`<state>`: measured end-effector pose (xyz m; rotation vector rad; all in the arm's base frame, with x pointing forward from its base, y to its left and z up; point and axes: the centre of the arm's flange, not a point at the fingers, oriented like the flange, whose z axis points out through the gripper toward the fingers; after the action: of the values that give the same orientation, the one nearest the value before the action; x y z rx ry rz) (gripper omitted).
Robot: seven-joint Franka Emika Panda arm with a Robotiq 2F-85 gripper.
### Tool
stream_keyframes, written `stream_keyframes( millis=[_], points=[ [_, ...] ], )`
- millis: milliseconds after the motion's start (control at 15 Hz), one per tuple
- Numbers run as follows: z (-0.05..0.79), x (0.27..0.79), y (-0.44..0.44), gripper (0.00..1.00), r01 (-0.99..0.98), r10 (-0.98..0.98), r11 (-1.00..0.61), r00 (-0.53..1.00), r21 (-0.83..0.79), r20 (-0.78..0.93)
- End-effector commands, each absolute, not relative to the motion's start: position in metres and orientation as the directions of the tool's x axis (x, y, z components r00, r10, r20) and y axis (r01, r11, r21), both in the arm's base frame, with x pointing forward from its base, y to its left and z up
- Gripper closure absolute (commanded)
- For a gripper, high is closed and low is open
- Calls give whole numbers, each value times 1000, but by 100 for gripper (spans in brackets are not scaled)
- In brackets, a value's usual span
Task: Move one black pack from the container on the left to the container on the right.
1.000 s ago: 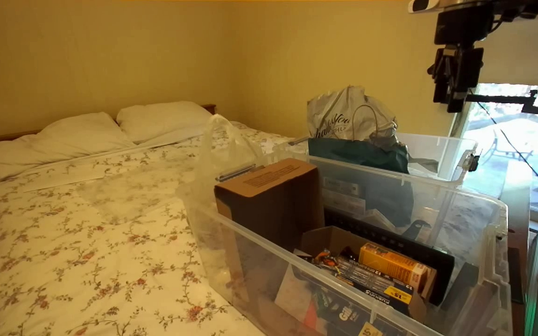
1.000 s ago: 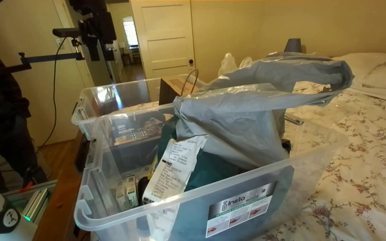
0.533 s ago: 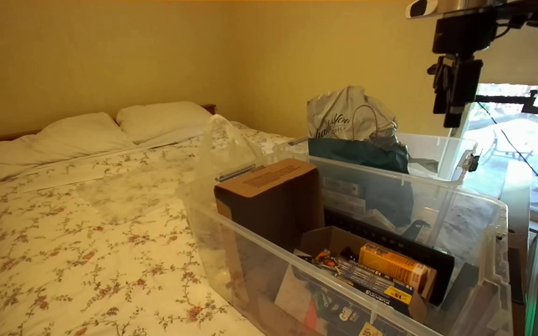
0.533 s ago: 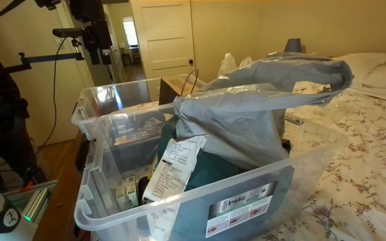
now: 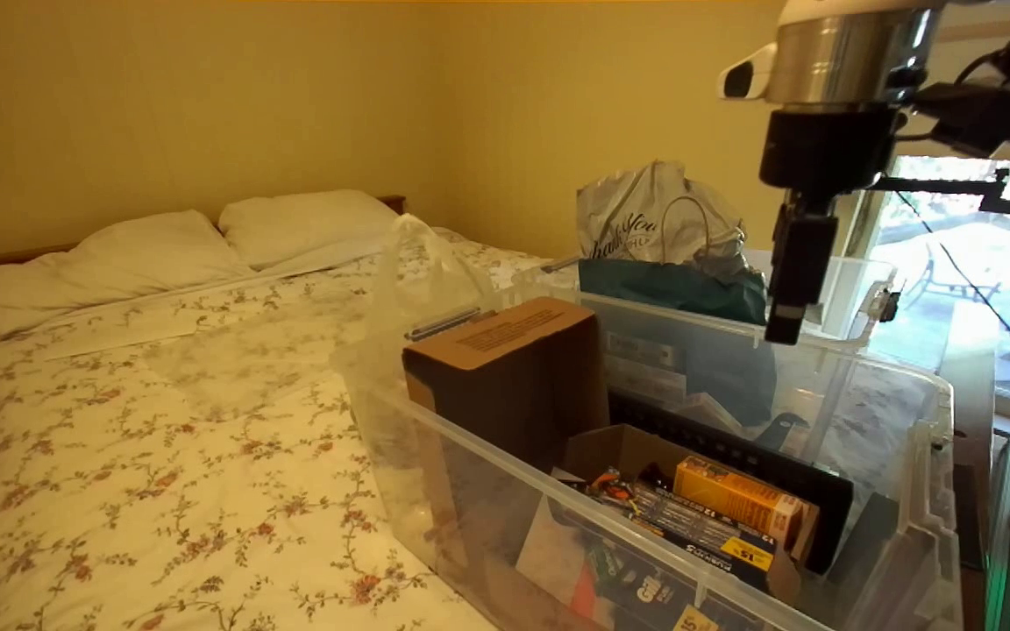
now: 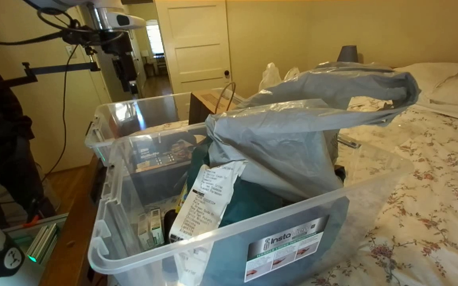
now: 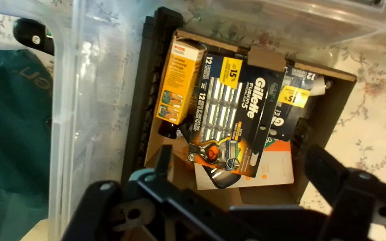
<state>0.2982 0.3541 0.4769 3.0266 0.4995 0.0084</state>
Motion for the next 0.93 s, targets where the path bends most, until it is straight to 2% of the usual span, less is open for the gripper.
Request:
stream_keyframes(
  millis=[0, 133, 200, 533, 867],
  points=[
    [441, 349, 388, 0, 260, 258, -964, 964, 45, -59],
    [414, 356, 391, 0, 283, 277, -958, 954, 43, -115],
    [429, 337, 370, 0, 280, 275, -959, 958, 51, -79],
    [413, 340, 374, 0, 247, 243, -968, 967, 47, -78],
    [325, 338, 410, 0, 156, 151, -987, 984, 48, -99]
  ],
)
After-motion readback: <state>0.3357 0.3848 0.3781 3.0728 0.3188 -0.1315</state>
